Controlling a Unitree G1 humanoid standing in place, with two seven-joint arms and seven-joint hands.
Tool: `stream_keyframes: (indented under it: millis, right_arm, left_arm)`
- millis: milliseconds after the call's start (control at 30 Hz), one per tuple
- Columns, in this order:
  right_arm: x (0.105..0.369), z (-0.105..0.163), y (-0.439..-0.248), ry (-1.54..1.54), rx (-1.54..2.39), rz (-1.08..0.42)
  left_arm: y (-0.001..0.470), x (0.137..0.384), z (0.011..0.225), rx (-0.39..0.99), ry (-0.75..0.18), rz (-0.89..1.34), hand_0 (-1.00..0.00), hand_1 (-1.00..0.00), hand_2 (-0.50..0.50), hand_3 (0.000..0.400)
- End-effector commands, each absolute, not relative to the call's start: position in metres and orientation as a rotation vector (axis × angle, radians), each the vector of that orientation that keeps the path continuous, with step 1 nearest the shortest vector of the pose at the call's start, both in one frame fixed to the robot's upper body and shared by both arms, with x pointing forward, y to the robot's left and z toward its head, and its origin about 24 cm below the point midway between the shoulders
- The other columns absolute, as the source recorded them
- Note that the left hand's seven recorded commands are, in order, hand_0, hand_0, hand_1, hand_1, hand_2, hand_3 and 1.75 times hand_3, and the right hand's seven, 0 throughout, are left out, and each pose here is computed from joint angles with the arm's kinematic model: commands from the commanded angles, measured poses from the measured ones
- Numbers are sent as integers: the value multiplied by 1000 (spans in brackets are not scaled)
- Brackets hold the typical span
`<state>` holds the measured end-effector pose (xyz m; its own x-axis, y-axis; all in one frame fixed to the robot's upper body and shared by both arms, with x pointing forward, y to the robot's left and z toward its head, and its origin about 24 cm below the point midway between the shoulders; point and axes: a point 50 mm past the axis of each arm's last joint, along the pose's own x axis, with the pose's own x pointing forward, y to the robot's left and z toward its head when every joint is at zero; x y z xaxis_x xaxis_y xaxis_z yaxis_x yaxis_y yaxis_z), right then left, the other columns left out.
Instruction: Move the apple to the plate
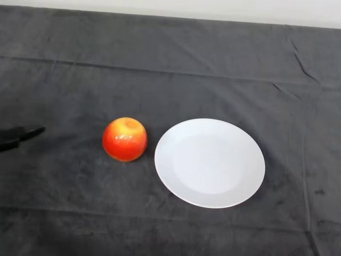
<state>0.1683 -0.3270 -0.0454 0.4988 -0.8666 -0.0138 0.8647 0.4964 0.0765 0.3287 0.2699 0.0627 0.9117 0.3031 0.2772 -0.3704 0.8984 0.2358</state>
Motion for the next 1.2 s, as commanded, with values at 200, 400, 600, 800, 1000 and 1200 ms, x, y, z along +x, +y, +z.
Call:
stream_keyframes:
  millis: [200, 400, 600, 800, 1000, 1200]
  right_arm:
    - [117, -101, -274, 310, 196, -1056]
    - [117, -101, -274, 310, 196, -1056]
    - [117, -101, -274, 310, 196, -1056]
    - [117, -101, -274, 310, 197, -1056]
    - [117, -101, -274, 310, 197, -1056]
    - [117, -101, -274, 310, 197, -1056]
  left_arm:
    - [237, 346, 83, 320, -347, 194, 0, 0, 0, 0]
    - [223, 347, 79, 340, -346, 109, 0, 0, 0, 0]
    - [211, 348, 75, 362, -335, 38, 0, 0, 0, 0]
    - [200, 350, 71, 382, -314, -16, 0, 0, 0, 0]
    - [191, 351, 67, 400, -290, -59, 0, 0, 0, 0]
    - [183, 352, 62, 422, -263, -95, 0, 0, 0, 0]
